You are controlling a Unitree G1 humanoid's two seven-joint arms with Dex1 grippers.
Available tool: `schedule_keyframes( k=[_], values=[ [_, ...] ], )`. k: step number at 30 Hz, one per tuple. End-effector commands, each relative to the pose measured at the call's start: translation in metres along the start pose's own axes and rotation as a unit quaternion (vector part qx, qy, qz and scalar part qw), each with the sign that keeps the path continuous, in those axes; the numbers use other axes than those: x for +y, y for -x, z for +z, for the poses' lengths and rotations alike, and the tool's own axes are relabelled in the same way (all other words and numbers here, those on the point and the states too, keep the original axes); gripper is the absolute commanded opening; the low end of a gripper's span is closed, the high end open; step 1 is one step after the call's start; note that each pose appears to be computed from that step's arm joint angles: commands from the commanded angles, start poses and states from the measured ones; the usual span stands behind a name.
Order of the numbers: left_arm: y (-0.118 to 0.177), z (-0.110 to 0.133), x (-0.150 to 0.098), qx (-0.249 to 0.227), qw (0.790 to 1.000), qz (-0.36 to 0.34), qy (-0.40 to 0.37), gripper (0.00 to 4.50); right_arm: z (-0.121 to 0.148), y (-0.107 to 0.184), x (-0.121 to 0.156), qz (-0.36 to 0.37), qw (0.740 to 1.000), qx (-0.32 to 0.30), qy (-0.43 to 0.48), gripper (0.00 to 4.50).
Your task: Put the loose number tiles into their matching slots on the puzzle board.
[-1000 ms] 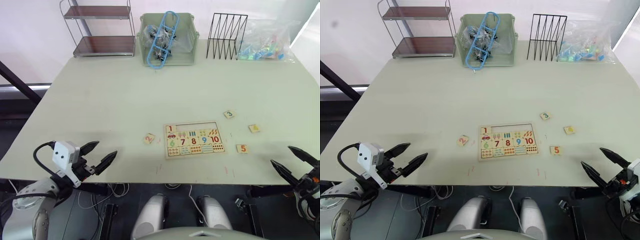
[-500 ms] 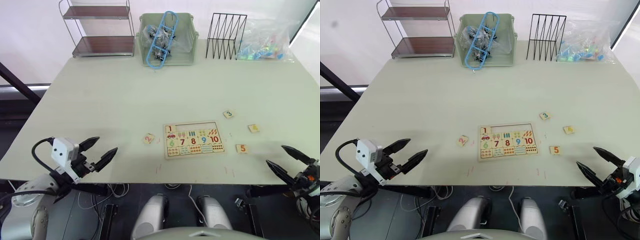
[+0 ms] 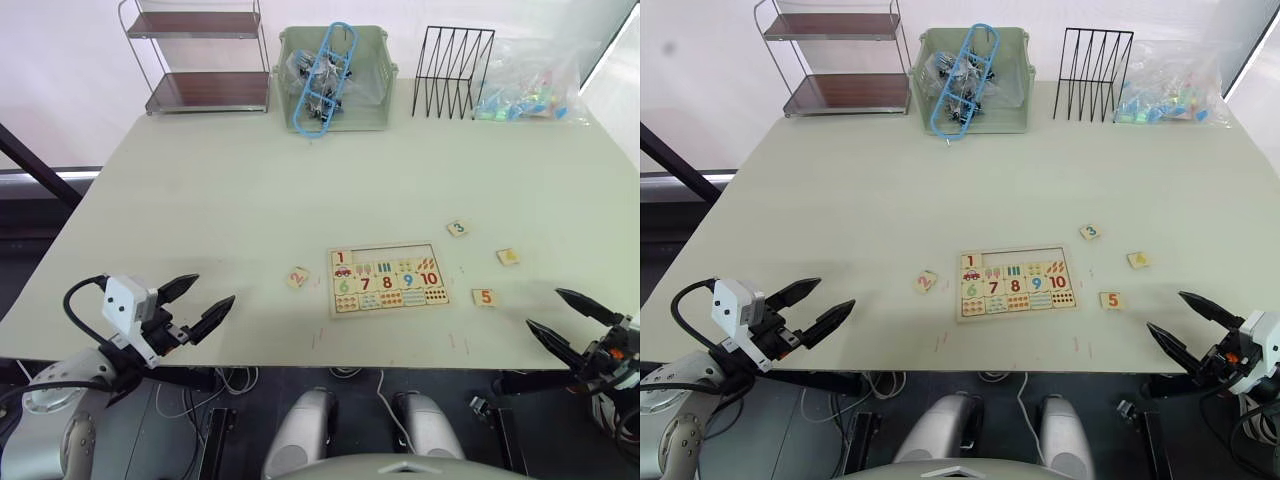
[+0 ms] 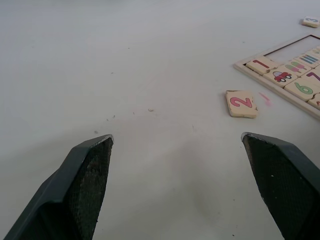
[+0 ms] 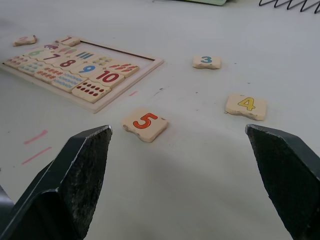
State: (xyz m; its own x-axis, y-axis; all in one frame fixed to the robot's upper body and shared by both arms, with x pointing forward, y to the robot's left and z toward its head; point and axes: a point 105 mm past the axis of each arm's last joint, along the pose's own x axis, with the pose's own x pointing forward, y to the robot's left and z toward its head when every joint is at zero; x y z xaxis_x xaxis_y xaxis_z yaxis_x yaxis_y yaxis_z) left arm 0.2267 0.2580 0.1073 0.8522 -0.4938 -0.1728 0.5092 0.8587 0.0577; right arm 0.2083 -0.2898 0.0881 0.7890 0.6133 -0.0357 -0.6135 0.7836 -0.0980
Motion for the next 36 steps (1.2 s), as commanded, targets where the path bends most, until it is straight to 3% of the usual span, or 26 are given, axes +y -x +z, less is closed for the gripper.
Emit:
schedule_keyframes(
  k=[1,23,26,36],
  values=[
    [0.001,0.007,-0.001,-0.011,1.000,-0.007,-0.017,4.36,0.009,0.001,-0.003,0.002,1.000,-0.006,0.017,4.50],
    [0.002,-0.004,-0.008,0.000,1.000,-0.015,-0.017,4.36,0.010,-0.002,-0.004,0.008,1.000,-0.009,0.026,4.50],
    [0.001,-0.006,-0.013,0.015,0.999,-0.038,-0.034,4.36,0.013,-0.001,0.002,0.031,0.999,-0.010,0.028,4.50],
    [-0.028,0.008,-0.034,-0.002,0.996,-0.086,-0.037,4.36,0.027,0.009,0.028,0.127,0.991,-0.018,0.025,4.50]
  ],
)
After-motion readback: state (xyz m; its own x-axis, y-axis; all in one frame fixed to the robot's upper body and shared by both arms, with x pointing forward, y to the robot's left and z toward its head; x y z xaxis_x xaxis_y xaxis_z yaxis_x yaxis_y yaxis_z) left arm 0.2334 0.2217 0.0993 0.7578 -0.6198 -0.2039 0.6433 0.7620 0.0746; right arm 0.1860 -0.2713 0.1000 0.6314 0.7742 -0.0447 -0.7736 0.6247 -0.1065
